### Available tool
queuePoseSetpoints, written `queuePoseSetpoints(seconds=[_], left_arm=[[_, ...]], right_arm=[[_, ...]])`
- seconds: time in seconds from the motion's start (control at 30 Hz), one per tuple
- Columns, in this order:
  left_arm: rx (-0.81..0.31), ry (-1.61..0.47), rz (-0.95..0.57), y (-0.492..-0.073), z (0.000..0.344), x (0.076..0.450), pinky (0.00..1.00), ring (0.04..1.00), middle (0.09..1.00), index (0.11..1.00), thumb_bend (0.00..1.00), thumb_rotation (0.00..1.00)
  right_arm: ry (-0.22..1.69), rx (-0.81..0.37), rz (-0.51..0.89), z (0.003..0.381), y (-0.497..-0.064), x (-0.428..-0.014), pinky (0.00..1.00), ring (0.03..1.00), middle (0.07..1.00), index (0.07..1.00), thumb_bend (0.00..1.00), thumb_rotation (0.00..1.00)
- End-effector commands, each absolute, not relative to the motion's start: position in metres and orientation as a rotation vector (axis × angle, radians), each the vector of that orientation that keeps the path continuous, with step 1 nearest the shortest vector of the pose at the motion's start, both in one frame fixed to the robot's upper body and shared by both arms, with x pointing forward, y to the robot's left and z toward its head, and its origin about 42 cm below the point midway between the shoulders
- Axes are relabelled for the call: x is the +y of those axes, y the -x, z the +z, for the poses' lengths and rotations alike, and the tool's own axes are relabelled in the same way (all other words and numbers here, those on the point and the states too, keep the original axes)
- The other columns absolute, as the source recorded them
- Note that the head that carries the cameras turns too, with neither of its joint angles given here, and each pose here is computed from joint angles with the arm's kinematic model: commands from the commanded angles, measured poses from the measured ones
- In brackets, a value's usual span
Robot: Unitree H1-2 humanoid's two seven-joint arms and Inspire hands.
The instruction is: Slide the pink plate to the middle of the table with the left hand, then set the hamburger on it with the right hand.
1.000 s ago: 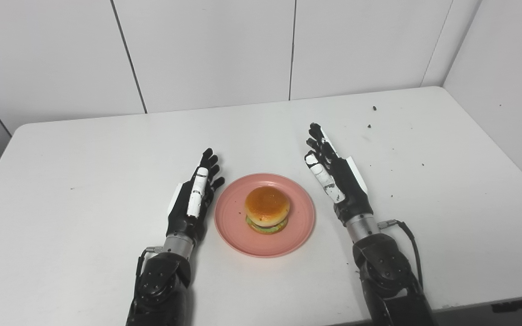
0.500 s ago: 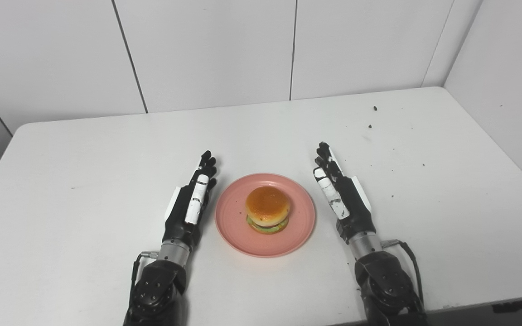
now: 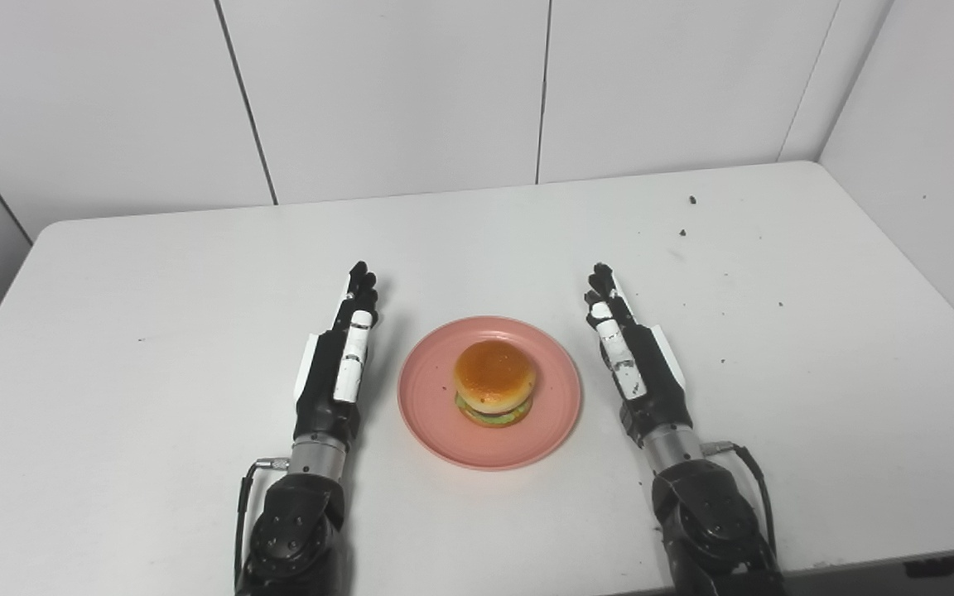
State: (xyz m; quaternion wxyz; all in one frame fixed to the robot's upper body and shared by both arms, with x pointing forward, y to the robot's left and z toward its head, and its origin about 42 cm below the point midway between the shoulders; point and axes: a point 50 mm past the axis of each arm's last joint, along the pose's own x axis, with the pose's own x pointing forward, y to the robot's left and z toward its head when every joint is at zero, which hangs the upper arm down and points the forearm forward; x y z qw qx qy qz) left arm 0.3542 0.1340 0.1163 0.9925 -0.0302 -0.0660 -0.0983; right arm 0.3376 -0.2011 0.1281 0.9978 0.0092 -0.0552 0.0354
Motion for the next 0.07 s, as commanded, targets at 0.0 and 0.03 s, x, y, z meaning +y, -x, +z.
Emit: queuePoseSetpoints(seconds=[0.0,0.03], left_arm=[[-0.121,0.076,-0.195,-0.3541,0.1120,0.1331,1.00,1.000,1.000,1.000,0.42,1.00],[-0.121,0.078,-0.191,-0.3542,0.1118,0.1332,1.00,1.000,1.000,1.000,0.42,1.00]], right_arm=[[-0.024,-0.160,0.080,0.1440,-0.3474,-0.1968,1.00,1.000,1.000,1.000,0.55,0.94],[-0.027,-0.161,0.081,0.1444,-0.3477,-0.1964,1.00,1.000,1.000,1.000,0.54,0.93]])
